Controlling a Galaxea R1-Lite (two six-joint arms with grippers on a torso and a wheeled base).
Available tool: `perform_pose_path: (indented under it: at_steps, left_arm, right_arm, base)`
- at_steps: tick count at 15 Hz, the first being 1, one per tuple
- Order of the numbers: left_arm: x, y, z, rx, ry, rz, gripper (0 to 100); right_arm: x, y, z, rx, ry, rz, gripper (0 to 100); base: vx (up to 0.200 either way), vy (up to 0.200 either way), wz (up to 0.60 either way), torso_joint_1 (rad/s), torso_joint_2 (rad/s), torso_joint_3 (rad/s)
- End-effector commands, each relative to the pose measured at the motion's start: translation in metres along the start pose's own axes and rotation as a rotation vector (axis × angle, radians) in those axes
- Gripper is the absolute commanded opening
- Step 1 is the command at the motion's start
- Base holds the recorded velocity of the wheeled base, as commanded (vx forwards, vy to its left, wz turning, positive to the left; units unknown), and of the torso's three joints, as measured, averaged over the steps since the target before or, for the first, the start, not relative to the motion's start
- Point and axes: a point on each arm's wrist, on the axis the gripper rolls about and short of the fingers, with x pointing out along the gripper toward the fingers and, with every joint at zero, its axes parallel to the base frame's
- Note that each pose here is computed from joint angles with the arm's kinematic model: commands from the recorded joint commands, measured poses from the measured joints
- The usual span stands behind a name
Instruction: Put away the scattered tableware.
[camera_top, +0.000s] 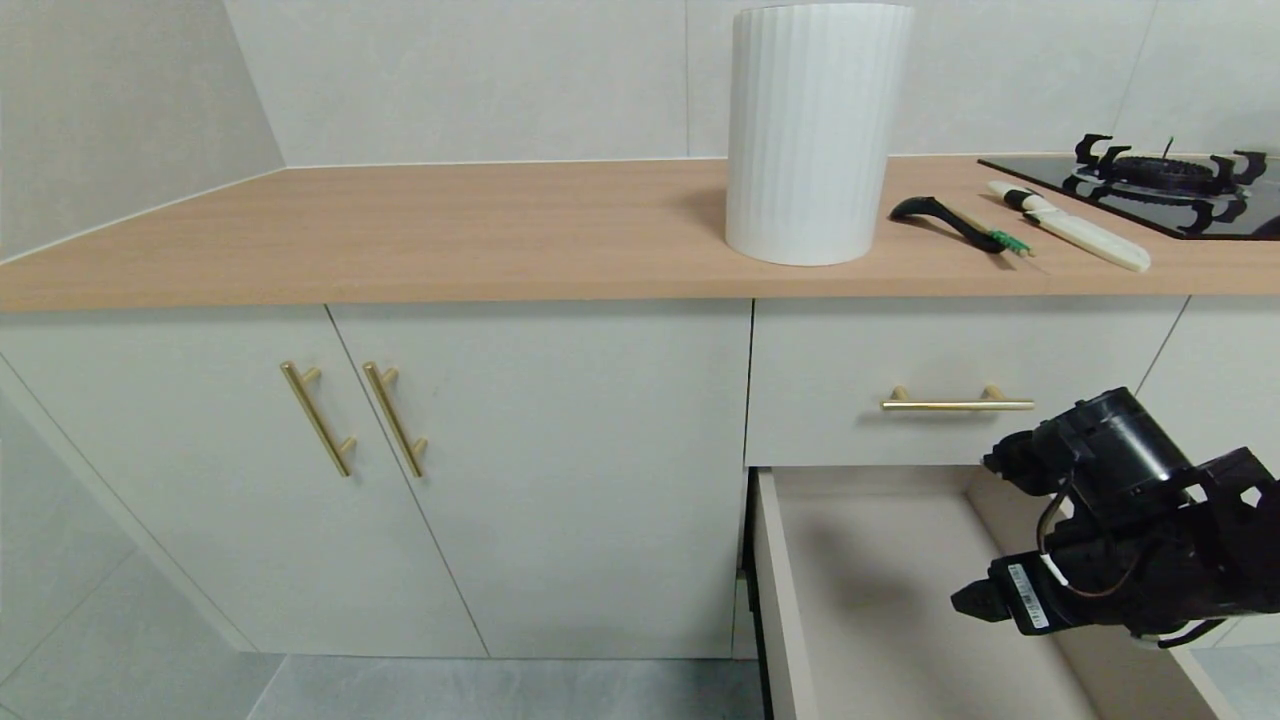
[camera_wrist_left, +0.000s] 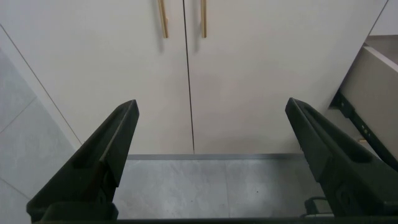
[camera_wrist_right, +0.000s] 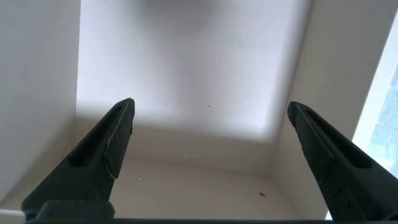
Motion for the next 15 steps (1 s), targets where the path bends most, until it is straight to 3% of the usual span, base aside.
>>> perform_pose_path:
  at_steps: [1,7,15]
  left_arm:
    - [0.0001,0.0,0.0,-0.001,0.001,0.0,100]
    - [0.0001,0.0,0.0,0.001,0.001,0.0,100]
    - [0.0001,0.0,0.0,0.001,0.001,0.0,100]
  right_arm:
    - [0.0009,0.0002,-0.0003,-0.002,0.003,-0.001,100]
    - [0.0003,0.0,-0.0006,-0.002,0.002,-0.001,100]
    - [0.0003,0.0003,-0.0011,-0.007,0.003,0.0,100]
  base:
    - [0.0,0.0,0.0,0.0,0.0,0.0]
    - [0.0,0.0,0.0,0.039,-0.14,-0.137]
    - [0.0,0.0,0.0,0.147,-0.48,-0.301]
